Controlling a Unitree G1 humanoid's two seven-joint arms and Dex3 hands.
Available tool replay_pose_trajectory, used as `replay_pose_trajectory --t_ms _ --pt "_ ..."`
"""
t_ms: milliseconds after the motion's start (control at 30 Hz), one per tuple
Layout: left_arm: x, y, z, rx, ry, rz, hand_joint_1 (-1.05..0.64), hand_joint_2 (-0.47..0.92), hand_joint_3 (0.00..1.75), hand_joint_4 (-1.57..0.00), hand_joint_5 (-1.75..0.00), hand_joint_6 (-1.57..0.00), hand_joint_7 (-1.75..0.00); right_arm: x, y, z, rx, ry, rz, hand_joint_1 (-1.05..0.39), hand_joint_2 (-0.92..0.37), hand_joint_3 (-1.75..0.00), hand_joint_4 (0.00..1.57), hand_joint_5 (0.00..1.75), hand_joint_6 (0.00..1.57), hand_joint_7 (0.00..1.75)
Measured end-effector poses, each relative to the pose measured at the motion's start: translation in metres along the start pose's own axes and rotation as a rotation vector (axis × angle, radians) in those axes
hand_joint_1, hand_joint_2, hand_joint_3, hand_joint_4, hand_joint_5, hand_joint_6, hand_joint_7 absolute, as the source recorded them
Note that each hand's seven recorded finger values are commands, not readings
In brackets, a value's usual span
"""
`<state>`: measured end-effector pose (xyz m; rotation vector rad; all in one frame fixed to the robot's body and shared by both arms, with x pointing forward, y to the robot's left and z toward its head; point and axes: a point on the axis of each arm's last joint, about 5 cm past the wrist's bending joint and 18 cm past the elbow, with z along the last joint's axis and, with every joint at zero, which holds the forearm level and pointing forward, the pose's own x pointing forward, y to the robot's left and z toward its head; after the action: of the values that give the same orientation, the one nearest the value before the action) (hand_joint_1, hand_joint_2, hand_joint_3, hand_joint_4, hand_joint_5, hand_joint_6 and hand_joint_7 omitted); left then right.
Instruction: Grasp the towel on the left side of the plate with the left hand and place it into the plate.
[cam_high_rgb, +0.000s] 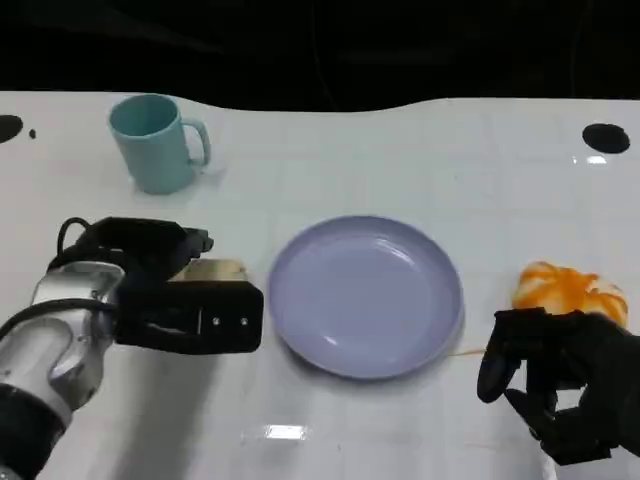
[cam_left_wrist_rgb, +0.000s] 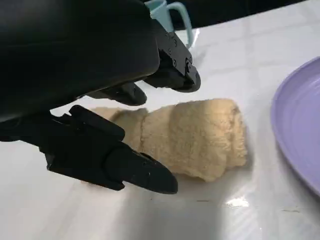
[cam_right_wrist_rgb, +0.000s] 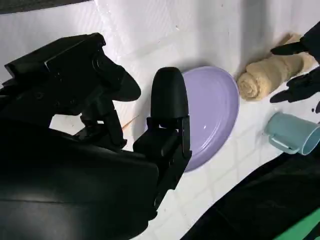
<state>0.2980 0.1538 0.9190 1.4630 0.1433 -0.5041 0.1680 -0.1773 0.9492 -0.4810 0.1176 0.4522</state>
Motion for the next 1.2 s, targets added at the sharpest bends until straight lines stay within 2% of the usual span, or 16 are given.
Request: replay_pose_trajectory --t_ms 200,333,433,533,567,600,633,667,700,767,833,900,1000,1167,1200 --pt "0.015 -0.008 -0.001 0.026 0.027 -0.049 -0.63 0.92 0.15 -0.57 -0.09 -0.50 -0.04 -0.002 -0.0017 -0.001 0.004 -0.002 -0.006 0.02 -0.55 -1.12 0.74 1.75 0.69 1.46" --pt "0.022 -0.011 0.001 0.044 0.038 -0.064 -0.62 0.92 0.13 -0.58 -0.08 -0.56 -0.04 -0.002 -0.0020 -0.001 0.004 -0.006 -0.006 0.02 -0.55 -1.13 0.75 1.75 0.70 1.46" --pt "0.025 -0.014 0.001 0.042 0.043 -0.067 -0.56 0.92 0.07 -0.63 -0.08 -0.62 -0.05 -0.003 -0.0019 -0.002 0.009 -0.006 -0.004 0.02 -0.55 -1.13 0.75 1.75 0.69 1.46" --pt "0.025 -0.017 0.000 0.024 0.040 -0.040 -0.41 0.90 0.02 -0.77 -0.15 -0.78 -0.09 -0.004 -0.0027 -0.001 0.011 -0.009 -0.008 0.02 -0.55 -1.13 0.74 1.75 0.69 1.46" --pt "0.025 -0.019 -0.001 0.008 0.039 -0.026 -0.31 0.90 0.01 -0.82 -0.35 -0.91 -0.15 -0.004 -0.0028 -0.001 0.012 -0.010 -0.009 0.02 -0.55 -1.13 0.74 1.75 0.69 1.46" --pt "0.025 -0.020 -0.001 -0.004 0.034 -0.007 -0.28 0.90 0.01 -0.77 -0.55 -0.96 -0.17 -0.004 -0.0028 -0.001 0.012 -0.010 -0.009 0.02 -0.55 -1.12 0.74 1.75 0.69 1.46" --pt "0.025 -0.021 -0.002 -0.015 0.027 0.014 -0.25 0.91 0.04 -0.76 -0.96 -1.00 -0.28 -0.004 -0.0028 -0.001 0.012 -0.010 -0.009 0.02 -0.55 -1.12 0.74 1.75 0.69 1.46" --pt "0.025 -0.022 -0.003 -0.023 0.021 0.030 -0.23 0.91 0.07 -0.76 -1.25 -0.98 -0.46 -0.004 -0.0029 -0.001 0.012 -0.010 -0.009 0.02 -0.55 -1.12 0.74 1.75 0.69 1.45" --pt "0.025 -0.024 -0.003 -0.028 0.013 0.046 -0.20 0.92 0.12 -0.77 -1.50 -0.89 -0.82 -0.004 -0.0029 -0.001 0.012 -0.010 -0.009 0.02 -0.55 -1.12 0.74 1.75 0.69 1.45" --pt "0.024 -0.028 -0.005 -0.045 -0.003 0.075 -0.16 0.92 0.27 -0.78 -1.70 -0.76 -1.38 -0.004 -0.0029 -0.001 0.012 -0.010 -0.009 0.02 -0.56 -1.12 0.73 1.75 0.69 1.45" --pt "0.023 -0.031 -0.006 -0.062 -0.011 0.089 -0.16 0.92 0.34 -0.79 -1.73 -0.72 -1.59 -0.004 -0.0029 -0.001 0.012 -0.009 -0.009 0.02 -0.56 -1.11 0.73 1.75 0.69 1.45" --pt "0.023 -0.033 -0.007 -0.074 -0.012 0.095 -0.18 0.92 0.35 -0.81 -1.74 -0.66 -1.70 -0.004 -0.0029 -0.001 0.013 -0.007 -0.009 0.03 -0.56 -1.11 0.73 1.75 0.69 1.45" --pt "0.022 -0.037 -0.008 -0.091 -0.023 0.119 -0.20 0.90 0.35 -0.81 -1.75 -0.60 -1.74 -0.004 -0.0028 -0.001 0.014 -0.009 -0.010 0.03 -0.56 -1.10 0.73 1.75 0.69 1.45" --pt "0.019 -0.043 -0.011 -0.077 -0.046 0.199 -0.19 0.87 0.35 -0.85 -1.75 -0.60 -1.75 -0.004 -0.0027 0.000 0.012 -0.012 -0.010 0.03 -0.56 -1.10 0.74 1.75 0.69 1.45" --pt "0.018 -0.043 -0.012 -0.074 -0.054 0.223 -0.19 0.81 0.45 -0.85 -1.75 -0.60 -1.74 -0.004 -0.0026 0.000 0.011 -0.014 -0.010 0.03 -0.56 -1.10 0.74 1.75 0.69 1.45"
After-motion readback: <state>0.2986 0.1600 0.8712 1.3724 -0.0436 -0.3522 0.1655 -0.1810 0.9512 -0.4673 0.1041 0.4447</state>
